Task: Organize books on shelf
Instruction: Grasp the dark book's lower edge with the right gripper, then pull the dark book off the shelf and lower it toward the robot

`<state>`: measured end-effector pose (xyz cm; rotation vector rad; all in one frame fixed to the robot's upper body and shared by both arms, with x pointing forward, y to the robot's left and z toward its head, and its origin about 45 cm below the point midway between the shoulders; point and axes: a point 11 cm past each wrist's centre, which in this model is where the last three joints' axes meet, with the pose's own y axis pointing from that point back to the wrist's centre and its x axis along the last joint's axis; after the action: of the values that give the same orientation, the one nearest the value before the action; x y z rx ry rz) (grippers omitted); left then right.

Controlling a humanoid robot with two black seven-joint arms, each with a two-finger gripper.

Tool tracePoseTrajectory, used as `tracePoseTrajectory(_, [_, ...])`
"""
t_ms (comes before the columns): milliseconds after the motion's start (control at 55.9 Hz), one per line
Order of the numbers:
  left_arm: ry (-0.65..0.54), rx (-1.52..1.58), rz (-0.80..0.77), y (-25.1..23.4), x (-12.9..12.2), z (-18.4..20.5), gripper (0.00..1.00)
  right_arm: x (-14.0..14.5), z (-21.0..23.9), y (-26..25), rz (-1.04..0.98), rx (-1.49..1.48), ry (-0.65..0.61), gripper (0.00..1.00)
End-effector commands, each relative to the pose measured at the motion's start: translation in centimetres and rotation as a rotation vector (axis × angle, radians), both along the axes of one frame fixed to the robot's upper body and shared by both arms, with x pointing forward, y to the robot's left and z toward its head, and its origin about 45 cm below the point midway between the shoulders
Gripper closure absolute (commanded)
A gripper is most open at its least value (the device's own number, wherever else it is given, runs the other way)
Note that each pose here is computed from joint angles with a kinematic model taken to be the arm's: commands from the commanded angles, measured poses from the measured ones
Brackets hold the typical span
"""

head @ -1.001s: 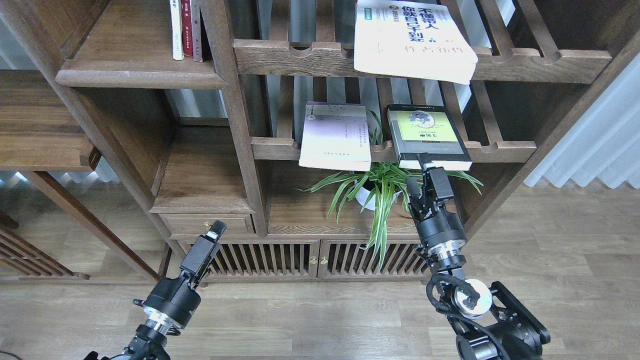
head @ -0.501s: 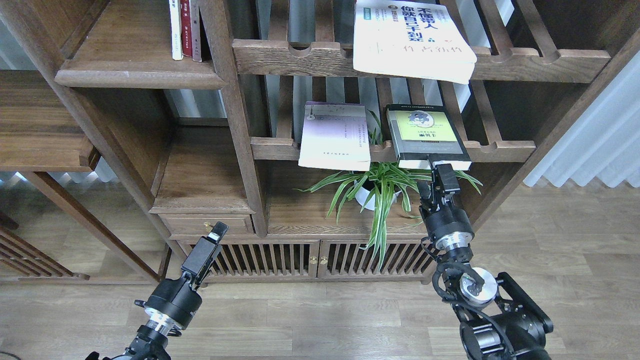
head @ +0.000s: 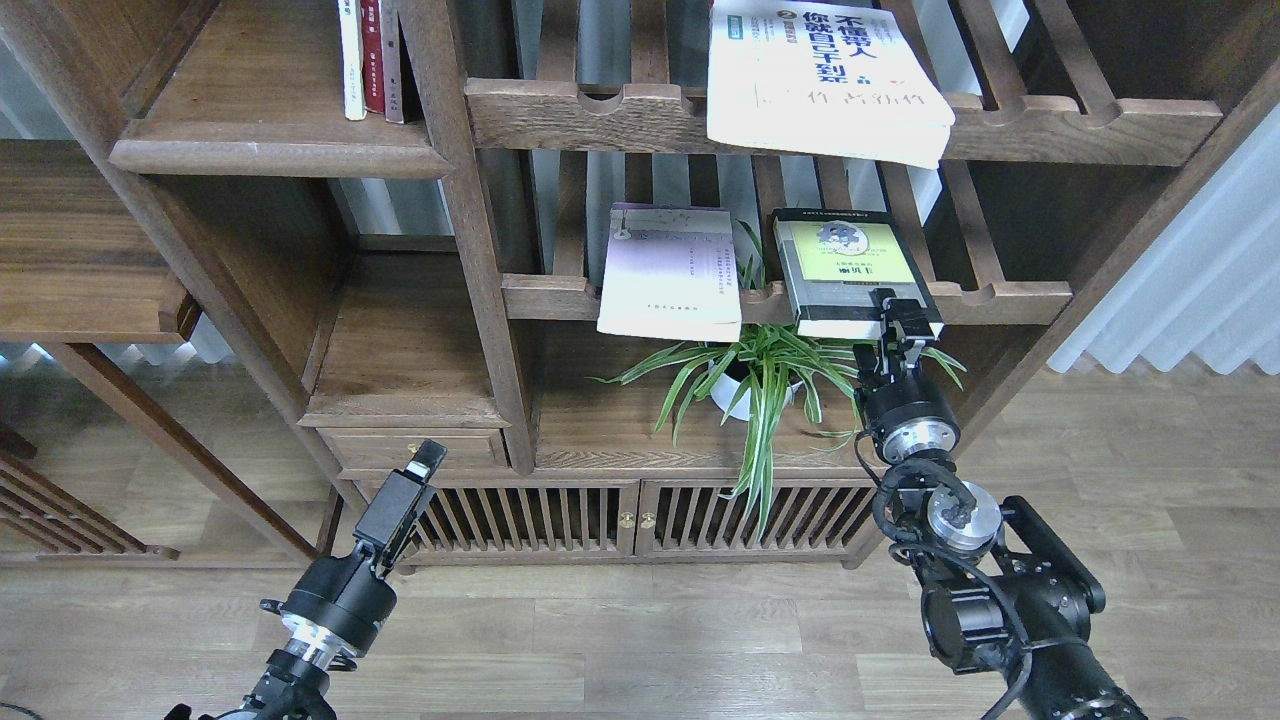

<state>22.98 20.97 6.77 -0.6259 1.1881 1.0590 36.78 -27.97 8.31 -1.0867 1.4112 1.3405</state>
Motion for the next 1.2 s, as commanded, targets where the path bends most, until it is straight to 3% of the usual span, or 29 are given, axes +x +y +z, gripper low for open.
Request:
tracePoseTrajectory(0, [0.001,0.000,0.000,0.0,0.0,0.0,0.00,0.0,0.1,0.0,-0.001,0.003,-0.009,0.43])
tracePoseTrajectory(143, [0.004,0.000,0.004,0.1,-0.2,-0.1,0.00,0.1,0.3,0.0,-0.002,0.005,-0.022,0.59])
tracePoseTrajectory(250, [0.004,0.000,0.004,0.1,-0.2,-0.1,0.00,0.1,1.1,0.0,-0.005,0.014,-0.098,0.92])
tracePoseTrajectory(286, [0.006,0.000,0.003,0.1,-0.3,-0.1,0.00,0.1,1.3,0.0,-0.003,0.016,-0.127,0.95])
tracePoseTrajectory(518, [0.010,0.000,0.007,0.2,-0.4,-0.2,0.00,0.1,1.9,0.5,0.010,0.024,-0.171,0.95])
tracePoseTrajectory(733, [0.020,0.001,0.010,0.2,-0.8,-0.5,0.00,-0.7,5.0,1.3,-0.017,0.170,-0.328,0.96])
tracePoseTrajectory(983, [0.024,0.001,0.013,0.4,-0.8,-0.6,0.00,-6.3,7.8,3.2,0.012,0.289,-0.463,0.96])
tracePoseTrajectory(1180, [0.034,0.003,0.016,0.4,-1.1,-0.9,0.00,-11.3,7.0,5.6,0.065,0.346,-0.413,0.96])
